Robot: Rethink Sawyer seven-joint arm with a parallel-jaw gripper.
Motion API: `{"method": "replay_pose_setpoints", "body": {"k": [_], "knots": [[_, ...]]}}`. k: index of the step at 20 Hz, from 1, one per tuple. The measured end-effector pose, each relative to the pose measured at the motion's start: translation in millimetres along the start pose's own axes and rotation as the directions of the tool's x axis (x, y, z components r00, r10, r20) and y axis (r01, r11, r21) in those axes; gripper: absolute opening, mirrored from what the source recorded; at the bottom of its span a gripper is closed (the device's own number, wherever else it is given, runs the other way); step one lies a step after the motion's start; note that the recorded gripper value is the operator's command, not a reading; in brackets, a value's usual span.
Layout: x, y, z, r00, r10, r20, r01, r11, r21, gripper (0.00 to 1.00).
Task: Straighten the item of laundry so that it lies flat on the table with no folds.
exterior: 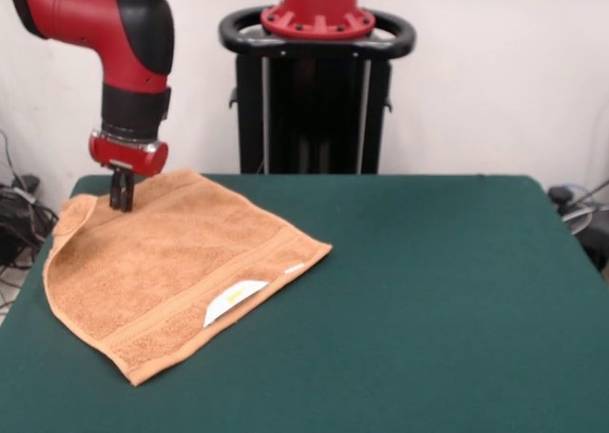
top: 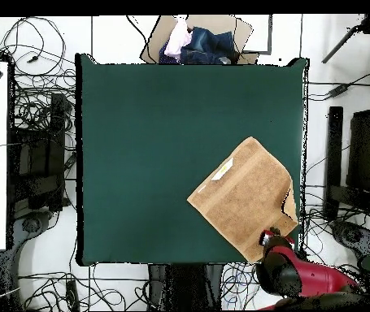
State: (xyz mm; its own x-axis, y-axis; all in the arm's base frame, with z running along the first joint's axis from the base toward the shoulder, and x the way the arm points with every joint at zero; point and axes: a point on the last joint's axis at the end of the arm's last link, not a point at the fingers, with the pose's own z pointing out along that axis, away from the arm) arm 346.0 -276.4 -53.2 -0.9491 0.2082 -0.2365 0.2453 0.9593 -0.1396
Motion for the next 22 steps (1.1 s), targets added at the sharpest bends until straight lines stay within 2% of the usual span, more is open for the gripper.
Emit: {"method": "replay_pose_setpoints", "body": {"k": [9,22], "knots": [[9.0,-3.5,1.3,0.997,-0.004,0.079,0.005,1.0,-0.002,0.0],[2.9,-16.2,-1.1,0.995,-0.018,0.101,0.015,1.0,0.027,0.0]]}}
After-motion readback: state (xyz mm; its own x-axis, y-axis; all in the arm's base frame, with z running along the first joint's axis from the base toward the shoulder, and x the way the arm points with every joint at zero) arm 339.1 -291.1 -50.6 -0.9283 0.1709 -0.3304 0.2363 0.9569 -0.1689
